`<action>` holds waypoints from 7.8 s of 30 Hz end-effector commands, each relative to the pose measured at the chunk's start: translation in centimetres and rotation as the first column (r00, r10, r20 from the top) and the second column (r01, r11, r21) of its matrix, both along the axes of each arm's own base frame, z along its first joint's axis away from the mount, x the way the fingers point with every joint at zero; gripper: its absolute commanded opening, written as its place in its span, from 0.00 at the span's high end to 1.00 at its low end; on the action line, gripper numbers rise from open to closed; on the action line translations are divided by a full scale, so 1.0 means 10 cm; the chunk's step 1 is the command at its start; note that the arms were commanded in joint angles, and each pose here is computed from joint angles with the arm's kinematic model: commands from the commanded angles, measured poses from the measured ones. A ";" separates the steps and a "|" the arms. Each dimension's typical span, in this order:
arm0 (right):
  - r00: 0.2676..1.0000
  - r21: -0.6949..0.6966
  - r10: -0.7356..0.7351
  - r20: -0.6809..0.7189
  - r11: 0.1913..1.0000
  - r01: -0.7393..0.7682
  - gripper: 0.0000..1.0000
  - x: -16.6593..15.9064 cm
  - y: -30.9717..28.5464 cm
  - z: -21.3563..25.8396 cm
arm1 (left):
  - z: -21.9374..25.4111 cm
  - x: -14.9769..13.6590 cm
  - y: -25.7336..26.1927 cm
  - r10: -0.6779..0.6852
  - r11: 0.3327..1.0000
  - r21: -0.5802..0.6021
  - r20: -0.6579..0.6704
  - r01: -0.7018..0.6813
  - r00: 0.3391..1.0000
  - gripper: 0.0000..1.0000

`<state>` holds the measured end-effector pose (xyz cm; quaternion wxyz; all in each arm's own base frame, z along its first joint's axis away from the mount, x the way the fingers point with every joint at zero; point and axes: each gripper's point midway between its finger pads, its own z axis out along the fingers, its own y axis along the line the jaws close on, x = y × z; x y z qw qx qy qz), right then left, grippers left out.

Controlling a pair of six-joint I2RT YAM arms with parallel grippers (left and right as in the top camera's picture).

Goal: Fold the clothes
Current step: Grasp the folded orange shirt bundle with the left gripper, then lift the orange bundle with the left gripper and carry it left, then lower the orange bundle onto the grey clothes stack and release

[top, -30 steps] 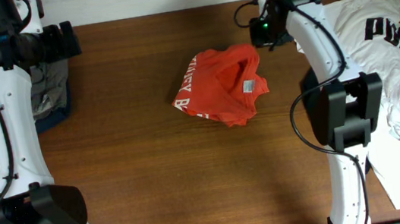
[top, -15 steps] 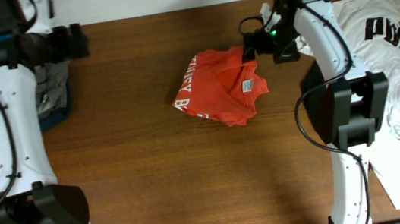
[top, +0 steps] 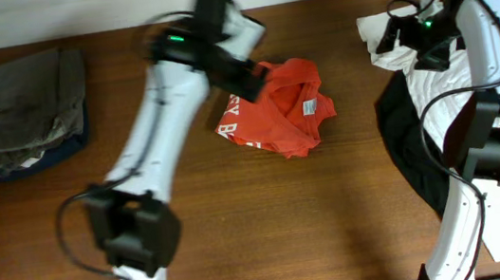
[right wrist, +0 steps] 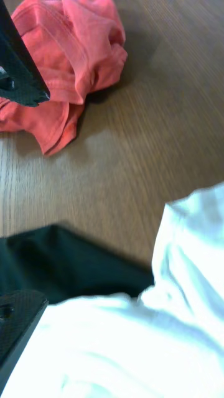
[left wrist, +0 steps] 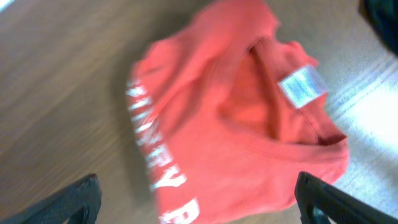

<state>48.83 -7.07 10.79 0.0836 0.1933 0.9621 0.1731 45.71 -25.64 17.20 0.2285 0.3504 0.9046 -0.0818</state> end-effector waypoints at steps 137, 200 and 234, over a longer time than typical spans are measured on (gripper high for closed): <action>0.975 -0.048 0.215 -0.054 0.975 -0.218 0.01 -0.22 0.80 0.23 | 0.07 1.13 5.44 0.450 0.701 0.401 0.393 -0.590 0.802 1.00; 0.976 -0.058 0.215 -0.022 0.975 -0.216 0.01 -0.14 0.79 0.24 | -0.45 1.59 5.31 0.805 0.567 -0.258 0.377 -0.782 0.459 0.01; 0.977 -0.077 0.211 0.038 0.975 -0.207 0.01 -0.02 0.75 0.34 | 0.69 1.20 5.22 0.750 0.596 -0.339 0.559 -0.728 0.354 0.01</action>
